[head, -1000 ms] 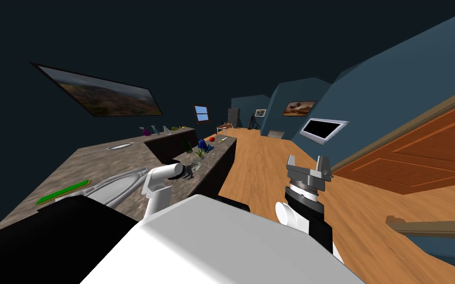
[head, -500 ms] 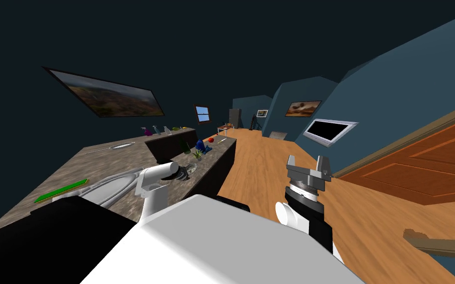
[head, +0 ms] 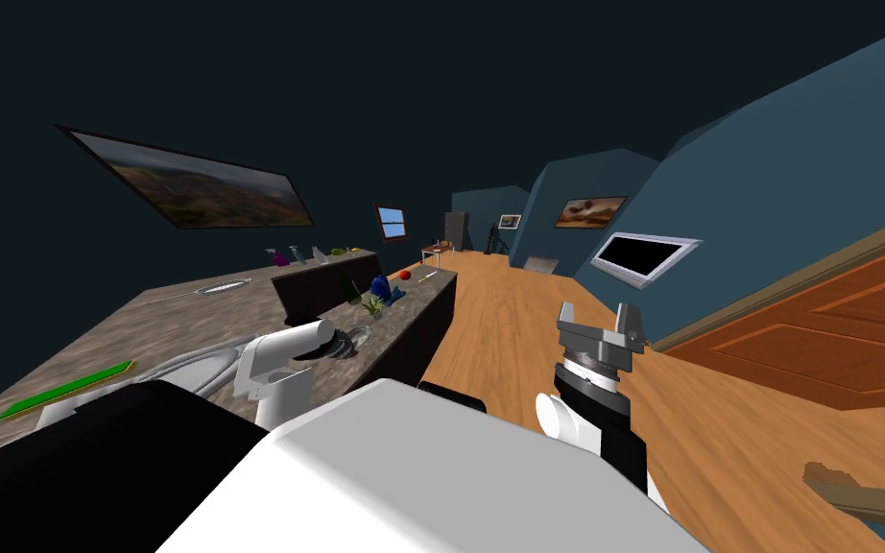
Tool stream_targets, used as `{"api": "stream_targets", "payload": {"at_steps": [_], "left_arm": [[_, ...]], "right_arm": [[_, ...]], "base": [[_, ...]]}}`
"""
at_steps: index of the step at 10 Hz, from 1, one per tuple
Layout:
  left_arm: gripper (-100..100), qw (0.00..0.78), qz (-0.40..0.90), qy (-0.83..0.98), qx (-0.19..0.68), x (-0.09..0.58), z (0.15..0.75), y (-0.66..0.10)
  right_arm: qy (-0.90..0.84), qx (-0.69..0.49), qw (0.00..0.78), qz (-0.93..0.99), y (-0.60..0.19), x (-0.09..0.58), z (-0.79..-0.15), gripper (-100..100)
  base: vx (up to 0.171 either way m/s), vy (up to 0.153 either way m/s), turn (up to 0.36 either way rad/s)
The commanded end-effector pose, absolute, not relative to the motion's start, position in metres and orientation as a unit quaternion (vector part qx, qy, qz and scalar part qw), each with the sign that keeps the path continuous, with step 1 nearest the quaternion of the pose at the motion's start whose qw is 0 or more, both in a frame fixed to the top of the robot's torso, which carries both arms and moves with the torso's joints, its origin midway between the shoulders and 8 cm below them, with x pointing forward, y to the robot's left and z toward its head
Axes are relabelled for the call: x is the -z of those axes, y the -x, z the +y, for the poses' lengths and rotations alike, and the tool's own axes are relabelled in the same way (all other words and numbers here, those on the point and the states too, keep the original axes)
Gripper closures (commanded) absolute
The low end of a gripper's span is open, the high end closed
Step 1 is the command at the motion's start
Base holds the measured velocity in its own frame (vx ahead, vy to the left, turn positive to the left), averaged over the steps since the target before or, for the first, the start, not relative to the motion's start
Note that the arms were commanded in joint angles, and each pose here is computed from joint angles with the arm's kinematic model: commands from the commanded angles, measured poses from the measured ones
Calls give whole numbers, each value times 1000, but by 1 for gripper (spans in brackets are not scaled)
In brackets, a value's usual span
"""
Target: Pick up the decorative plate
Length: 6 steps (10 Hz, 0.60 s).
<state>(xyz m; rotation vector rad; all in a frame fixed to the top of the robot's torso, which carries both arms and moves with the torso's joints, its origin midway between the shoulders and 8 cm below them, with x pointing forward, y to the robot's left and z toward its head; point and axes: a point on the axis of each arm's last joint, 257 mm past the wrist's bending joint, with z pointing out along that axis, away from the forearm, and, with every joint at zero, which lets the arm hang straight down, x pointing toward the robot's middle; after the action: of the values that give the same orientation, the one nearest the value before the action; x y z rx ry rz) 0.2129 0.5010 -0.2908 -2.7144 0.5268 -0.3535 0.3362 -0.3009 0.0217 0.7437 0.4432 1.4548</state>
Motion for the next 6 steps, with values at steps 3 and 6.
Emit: {"api": "stream_targets", "payload": {"at_steps": [3, 6], "left_arm": [[-100, 187, 131, 967, 115, 288, 515, -185], [-100, 190, 83, 973, 103, 288, 522, -157]], "right_arm": [[-329, -644, 663, 196, -336, -22, -301, 0], [-329, -644, 663, 196, -336, -22, -301, 0]], "base": [[124, -54, -1], [135, -29, -2]]}}
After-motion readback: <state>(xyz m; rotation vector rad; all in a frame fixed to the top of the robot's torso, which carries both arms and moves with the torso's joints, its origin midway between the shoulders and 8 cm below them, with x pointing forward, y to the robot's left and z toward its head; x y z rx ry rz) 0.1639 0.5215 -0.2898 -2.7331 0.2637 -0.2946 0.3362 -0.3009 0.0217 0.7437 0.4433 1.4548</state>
